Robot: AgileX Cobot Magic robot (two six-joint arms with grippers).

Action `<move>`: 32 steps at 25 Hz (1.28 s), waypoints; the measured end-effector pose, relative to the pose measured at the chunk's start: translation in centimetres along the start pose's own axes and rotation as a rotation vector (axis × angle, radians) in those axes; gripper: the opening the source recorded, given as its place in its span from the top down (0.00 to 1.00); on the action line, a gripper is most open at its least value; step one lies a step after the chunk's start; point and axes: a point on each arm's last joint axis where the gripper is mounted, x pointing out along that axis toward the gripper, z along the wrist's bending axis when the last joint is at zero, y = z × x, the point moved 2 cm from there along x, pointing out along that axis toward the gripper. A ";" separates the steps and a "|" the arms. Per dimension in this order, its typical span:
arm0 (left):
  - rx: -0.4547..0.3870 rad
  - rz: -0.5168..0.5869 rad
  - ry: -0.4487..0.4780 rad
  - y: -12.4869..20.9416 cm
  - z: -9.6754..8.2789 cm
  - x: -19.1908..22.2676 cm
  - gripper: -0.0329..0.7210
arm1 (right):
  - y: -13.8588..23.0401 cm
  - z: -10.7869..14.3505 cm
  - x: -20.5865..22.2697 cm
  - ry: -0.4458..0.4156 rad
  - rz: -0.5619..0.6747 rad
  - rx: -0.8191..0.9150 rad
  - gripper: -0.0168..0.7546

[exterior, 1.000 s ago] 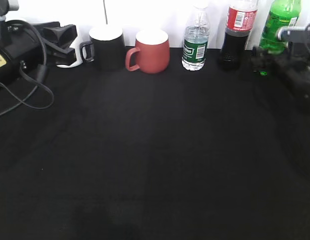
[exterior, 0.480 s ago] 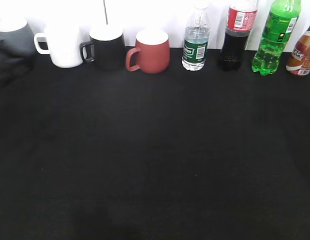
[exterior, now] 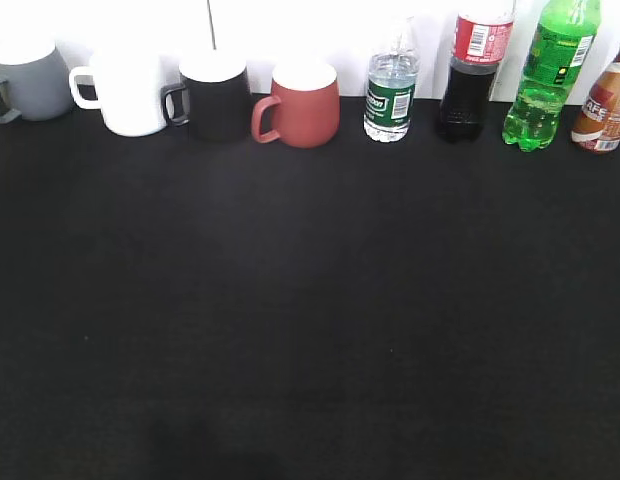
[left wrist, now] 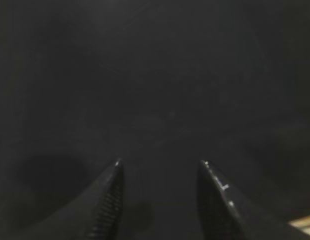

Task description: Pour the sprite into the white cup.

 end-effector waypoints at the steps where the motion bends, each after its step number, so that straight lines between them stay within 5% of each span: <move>1: 0.010 0.028 -0.017 1.0 0.2 0.9 0.47 | 0.6 0.0 0.9 0.004 0.023 -0.002 0.21; 6: 0.012 0.035 -0.018 1.3 0.2 1.4 0.47 | 0.8 0.1 2.6 -0.002 -0.020 0.000 0.21; 9: 0.007 0.035 -0.010 1.4 0.1 1.4 0.33 | 0.8 0.1 2.7 -0.003 -0.024 0.000 0.21; 13: 0.005 0.037 -0.007 1.4 0.1 1.4 0.29 | 0.8 0.1 2.7 -0.003 -0.024 0.000 0.21; 21: 0.004 0.036 -0.007 1.4 0.1 1.4 0.40 | 0.8 0.1 2.7 -0.003 -0.024 0.000 0.21; 25: -0.130 -0.085 -0.175 2.2 0.9 -0.4 0.49 | 1.0 0.1 2.2 0.009 -0.063 0.017 0.21; 28: -0.226 -0.193 -0.328 3.1 1.0 -1.9 0.50 | 1.6 -0.1 0.9 0.094 -0.162 0.069 0.21; 32: -0.228 -0.261 -0.348 3.7 0.6 -2.8 0.55 | 1.8 -0.1 0.6 0.125 -0.188 0.086 0.21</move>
